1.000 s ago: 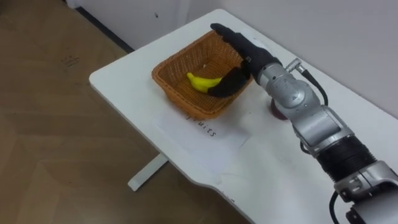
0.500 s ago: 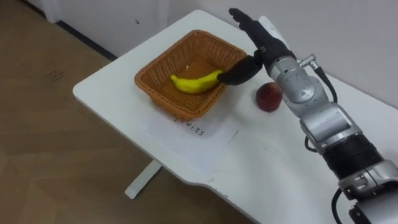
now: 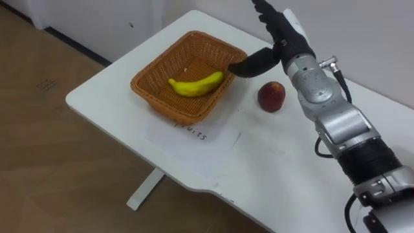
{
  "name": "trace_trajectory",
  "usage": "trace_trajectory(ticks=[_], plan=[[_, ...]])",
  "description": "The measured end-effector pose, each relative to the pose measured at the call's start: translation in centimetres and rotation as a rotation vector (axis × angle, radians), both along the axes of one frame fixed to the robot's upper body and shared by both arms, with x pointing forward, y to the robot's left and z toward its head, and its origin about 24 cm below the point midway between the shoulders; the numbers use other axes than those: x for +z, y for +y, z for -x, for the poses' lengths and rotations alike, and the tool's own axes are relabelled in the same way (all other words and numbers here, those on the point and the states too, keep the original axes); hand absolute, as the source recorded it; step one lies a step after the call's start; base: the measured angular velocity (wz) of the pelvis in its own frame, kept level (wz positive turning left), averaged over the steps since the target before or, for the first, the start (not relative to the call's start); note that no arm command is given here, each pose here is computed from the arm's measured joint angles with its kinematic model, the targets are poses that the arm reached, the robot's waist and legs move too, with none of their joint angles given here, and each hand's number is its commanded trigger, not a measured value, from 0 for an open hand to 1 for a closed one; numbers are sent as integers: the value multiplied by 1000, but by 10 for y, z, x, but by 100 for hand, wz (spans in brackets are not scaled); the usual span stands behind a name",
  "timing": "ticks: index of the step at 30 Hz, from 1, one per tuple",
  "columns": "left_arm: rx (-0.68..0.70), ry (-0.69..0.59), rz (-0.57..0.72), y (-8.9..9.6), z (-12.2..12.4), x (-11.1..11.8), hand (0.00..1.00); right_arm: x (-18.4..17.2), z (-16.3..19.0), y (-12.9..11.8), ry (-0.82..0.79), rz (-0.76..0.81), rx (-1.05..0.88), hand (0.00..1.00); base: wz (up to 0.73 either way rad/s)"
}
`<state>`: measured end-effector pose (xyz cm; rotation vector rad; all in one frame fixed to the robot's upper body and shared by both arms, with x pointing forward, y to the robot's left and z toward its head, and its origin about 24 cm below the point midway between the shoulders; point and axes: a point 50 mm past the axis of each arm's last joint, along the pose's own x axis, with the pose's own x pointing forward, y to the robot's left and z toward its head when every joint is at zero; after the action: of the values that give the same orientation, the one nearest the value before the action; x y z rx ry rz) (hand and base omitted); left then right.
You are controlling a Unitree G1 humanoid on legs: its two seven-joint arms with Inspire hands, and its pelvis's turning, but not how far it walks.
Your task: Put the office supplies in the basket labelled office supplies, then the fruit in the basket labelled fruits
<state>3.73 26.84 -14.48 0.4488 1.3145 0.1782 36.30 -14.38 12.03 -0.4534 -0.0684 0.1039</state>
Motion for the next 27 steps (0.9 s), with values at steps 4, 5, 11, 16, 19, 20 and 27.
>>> trace_trajectory(ticks=[4,5,11,16,19,20,27], plan=[[-15,11,3,-5,5,-2,0,0,1,-4,-20,-32,-30,0,-2],[-20,12,0,-6,5,-2,0,0,1,-4,-19,-33,-32,0,-3],[-39,15,9,-13,6,-4,0,-14,6,-9,17,-35,-51,0,-6],[-39,22,8,-13,9,-5,0,-16,6,-11,20,-37,-74,0,-8],[-38,24,8,-13,10,-5,0,-17,6,-11,20,-39,-77,0,-6],[-38,25,7,-13,10,-5,0,-17,6,-11,20,-39,-77,0,-7],[-25,50,19,-17,17,-8,0,-34,14,-19,70,-67,-110,0,-1]])
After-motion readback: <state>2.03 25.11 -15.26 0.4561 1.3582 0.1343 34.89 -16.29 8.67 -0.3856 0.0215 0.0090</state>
